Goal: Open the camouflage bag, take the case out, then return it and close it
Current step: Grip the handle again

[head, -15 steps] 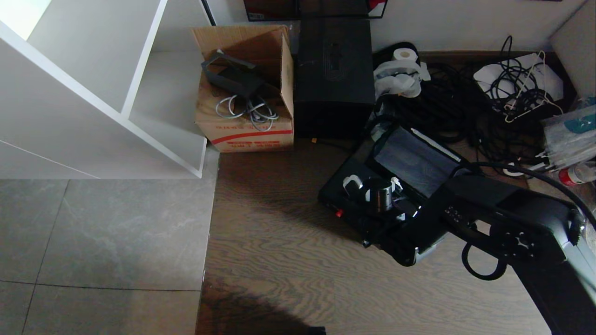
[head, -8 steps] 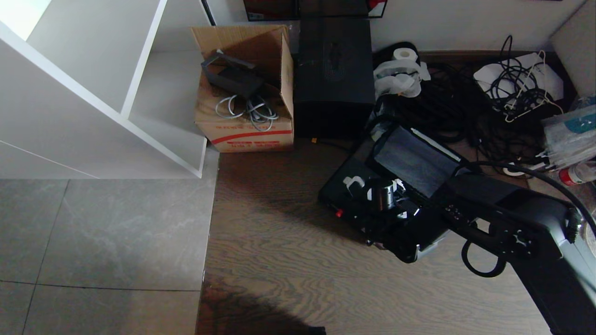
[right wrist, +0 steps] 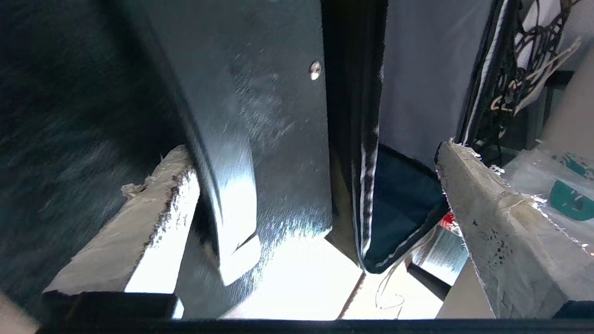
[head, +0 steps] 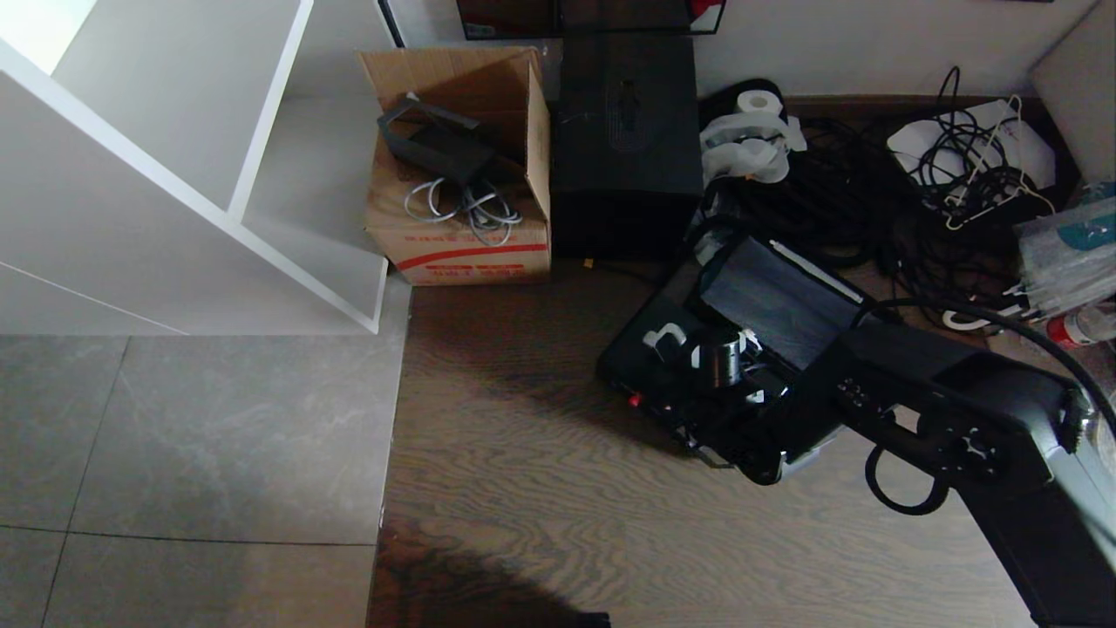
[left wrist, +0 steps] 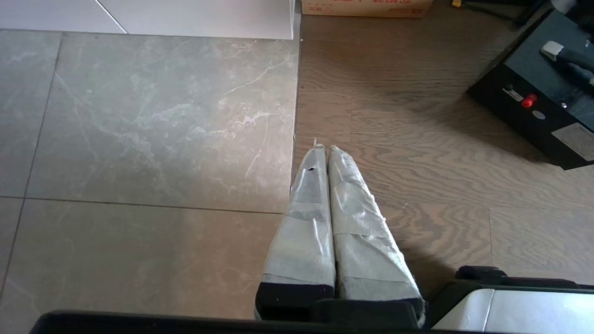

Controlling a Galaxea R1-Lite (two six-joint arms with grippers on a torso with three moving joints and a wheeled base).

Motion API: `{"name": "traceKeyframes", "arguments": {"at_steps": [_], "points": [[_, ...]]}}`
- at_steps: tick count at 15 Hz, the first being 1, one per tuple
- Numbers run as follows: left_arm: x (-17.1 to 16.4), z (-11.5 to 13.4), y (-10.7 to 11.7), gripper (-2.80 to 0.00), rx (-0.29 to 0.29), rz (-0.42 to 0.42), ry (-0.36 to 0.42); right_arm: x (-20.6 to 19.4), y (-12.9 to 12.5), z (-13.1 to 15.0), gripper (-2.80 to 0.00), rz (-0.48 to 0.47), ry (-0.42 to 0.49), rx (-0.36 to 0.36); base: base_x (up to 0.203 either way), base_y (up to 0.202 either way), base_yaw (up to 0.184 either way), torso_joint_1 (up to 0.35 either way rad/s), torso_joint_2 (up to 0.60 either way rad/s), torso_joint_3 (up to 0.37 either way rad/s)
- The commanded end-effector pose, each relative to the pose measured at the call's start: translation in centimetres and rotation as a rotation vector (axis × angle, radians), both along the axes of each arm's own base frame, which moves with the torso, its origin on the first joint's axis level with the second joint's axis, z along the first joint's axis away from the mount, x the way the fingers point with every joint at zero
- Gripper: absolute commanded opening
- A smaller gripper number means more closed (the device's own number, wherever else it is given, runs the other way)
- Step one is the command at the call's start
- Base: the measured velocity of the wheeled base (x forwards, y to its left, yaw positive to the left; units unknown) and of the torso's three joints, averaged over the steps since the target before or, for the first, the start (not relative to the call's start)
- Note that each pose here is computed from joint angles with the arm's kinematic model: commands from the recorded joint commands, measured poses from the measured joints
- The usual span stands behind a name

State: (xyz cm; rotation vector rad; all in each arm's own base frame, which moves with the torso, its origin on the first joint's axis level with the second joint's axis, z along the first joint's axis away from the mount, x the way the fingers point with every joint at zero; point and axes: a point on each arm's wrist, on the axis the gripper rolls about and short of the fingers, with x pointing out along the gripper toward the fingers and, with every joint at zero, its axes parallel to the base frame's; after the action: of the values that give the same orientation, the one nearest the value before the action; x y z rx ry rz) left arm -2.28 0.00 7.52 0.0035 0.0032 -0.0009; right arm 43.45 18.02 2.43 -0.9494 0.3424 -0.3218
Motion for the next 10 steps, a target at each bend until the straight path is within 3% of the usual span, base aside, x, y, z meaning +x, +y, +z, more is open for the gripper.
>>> {"name": "traceKeyframes", "arguments": {"at_steps": [1, 7, 8, 10], "points": [[0.0, 0.0, 0.0, -2.80, 0.000, -0.001, 0.000, 0.9, -0.3, 0.2, 0.00, -0.020, -0.033, 0.010, 0.000, 0.000, 0.000, 0.000, 0.00, 0.000], [0.0, 0.0, 0.0, -2.80, 0.000, -0.001, 0.000, 2.5, -3.0, 0.4, 0.00, -0.085, -0.036, -0.023, 0.000, 0.000, 0.000, 0.000, 0.00, 0.000], [0.0, 0.0, 0.0, -2.80, 0.000, -0.001, 0.000, 2.5, -3.0, 0.2, -2.80, -0.083, -0.029, -0.025, 0.000, 0.000, 0.000, 0.000, 0.00, 0.000], [0.0, 0.0, 0.0, -2.80, 0.000, -0.001, 0.000, 2.5, -2.9, -0.2, -2.80, -0.086, -0.022, -0.027, 0.000, 0.000, 0.000, 0.000, 0.00, 0.000]]}}
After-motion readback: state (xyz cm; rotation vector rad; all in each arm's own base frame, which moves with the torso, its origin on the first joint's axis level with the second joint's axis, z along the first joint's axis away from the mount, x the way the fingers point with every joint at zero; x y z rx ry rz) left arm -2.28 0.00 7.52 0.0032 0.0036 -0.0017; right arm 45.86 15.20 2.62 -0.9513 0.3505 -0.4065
